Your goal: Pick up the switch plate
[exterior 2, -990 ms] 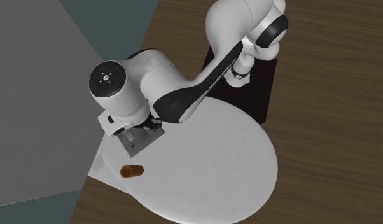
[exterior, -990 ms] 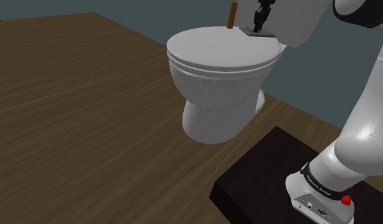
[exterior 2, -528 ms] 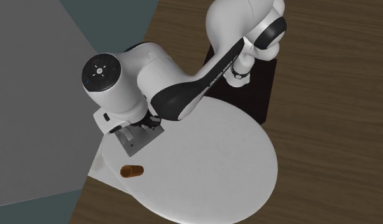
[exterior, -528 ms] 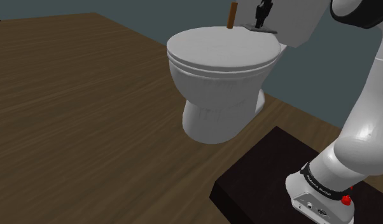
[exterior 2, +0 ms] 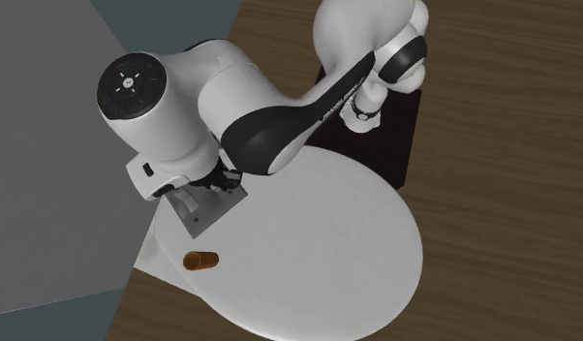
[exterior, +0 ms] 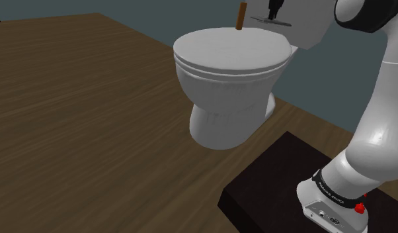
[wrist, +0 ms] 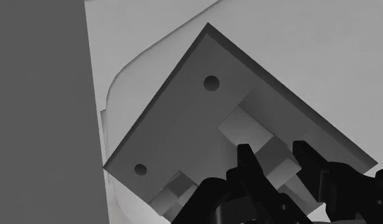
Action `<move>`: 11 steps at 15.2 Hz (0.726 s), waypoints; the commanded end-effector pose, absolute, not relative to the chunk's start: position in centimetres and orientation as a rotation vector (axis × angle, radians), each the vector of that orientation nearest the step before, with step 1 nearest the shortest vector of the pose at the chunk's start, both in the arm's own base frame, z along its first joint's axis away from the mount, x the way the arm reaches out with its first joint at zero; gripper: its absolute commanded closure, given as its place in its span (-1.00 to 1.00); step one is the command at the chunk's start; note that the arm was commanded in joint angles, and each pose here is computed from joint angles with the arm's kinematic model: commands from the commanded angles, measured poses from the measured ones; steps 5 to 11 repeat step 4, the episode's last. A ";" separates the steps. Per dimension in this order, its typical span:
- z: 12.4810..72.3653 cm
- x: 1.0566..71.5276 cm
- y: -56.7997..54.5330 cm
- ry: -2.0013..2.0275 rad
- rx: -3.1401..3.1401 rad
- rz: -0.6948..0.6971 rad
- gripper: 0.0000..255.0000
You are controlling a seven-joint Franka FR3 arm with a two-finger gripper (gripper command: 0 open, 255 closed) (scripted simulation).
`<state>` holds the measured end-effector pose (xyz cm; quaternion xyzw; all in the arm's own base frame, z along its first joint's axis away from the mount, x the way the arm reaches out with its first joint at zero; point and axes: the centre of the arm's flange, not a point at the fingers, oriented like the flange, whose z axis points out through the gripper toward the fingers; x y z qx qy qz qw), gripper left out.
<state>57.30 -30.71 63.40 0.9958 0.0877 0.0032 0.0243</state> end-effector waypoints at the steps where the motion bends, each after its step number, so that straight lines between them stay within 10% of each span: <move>1: 64.5 57.3 -30.7 0.272 3.081 0.010 1.00; 11: 65.1 57.3 -30.7 0.272 3.081 0.010 1.00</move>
